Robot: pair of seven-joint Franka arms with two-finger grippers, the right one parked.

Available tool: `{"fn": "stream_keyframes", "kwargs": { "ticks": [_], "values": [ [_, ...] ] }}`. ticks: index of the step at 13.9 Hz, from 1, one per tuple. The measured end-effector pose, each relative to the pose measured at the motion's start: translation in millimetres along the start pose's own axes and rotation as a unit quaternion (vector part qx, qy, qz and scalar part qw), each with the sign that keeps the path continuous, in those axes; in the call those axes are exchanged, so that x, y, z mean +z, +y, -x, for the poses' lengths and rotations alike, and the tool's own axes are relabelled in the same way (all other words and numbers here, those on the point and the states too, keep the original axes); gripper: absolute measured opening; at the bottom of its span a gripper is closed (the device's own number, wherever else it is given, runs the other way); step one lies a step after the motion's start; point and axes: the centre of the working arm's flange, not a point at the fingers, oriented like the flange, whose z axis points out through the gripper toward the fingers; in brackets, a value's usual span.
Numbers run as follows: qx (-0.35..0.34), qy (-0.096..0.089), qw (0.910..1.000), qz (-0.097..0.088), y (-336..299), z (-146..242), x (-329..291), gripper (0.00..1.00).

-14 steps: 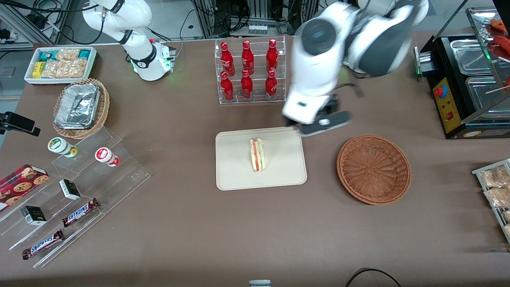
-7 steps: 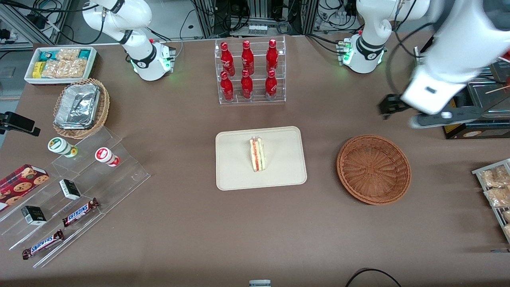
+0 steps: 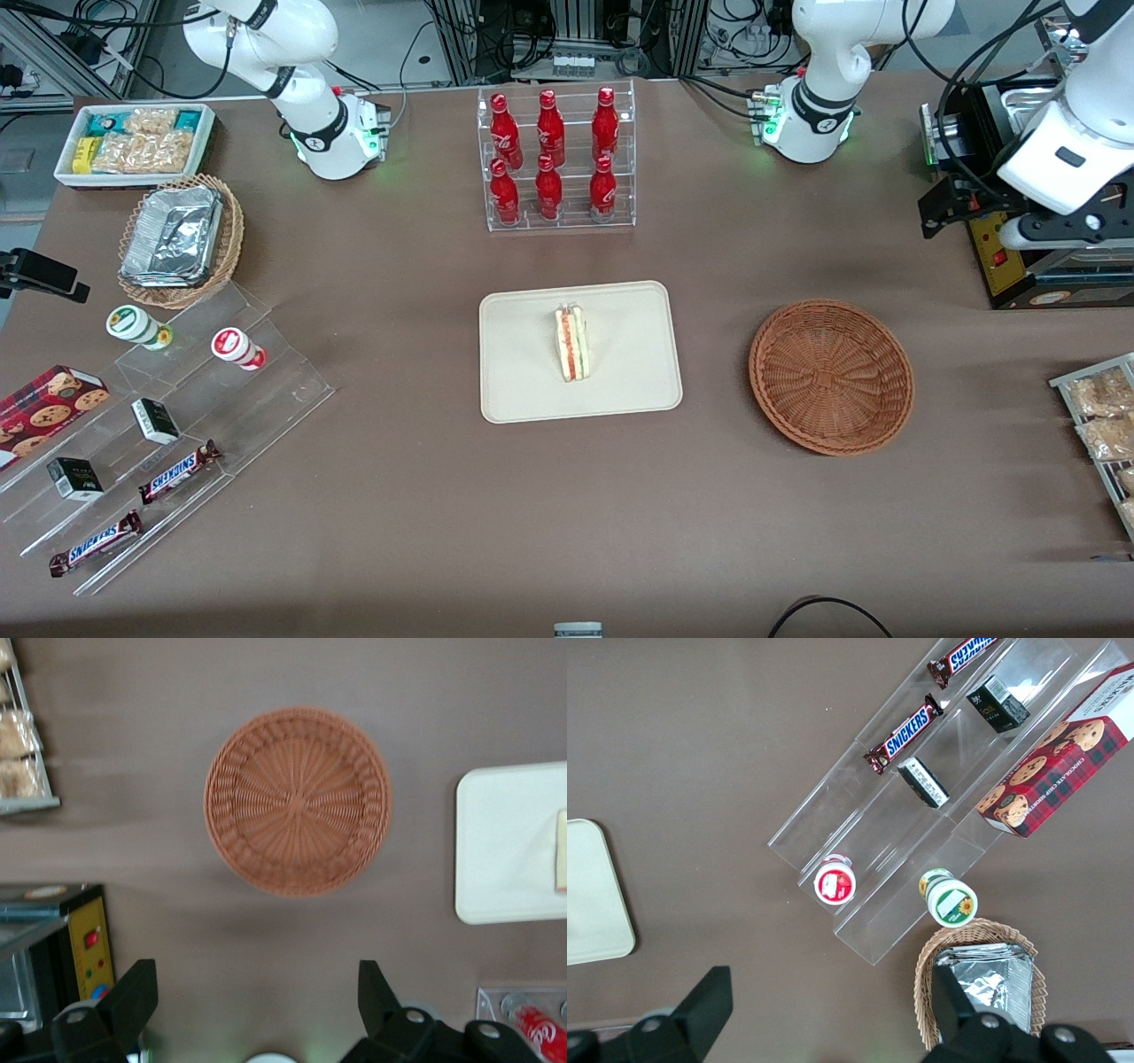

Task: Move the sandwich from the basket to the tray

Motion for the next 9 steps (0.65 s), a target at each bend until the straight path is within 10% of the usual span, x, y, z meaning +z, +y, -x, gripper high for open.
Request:
{"fn": "stream_keyframes", "kwargs": {
  "ticks": [9],
  "values": [
    [0.014,0.009,0.9998,0.005,-5.6,-33.9,0.1,1.00]
  ]
}}
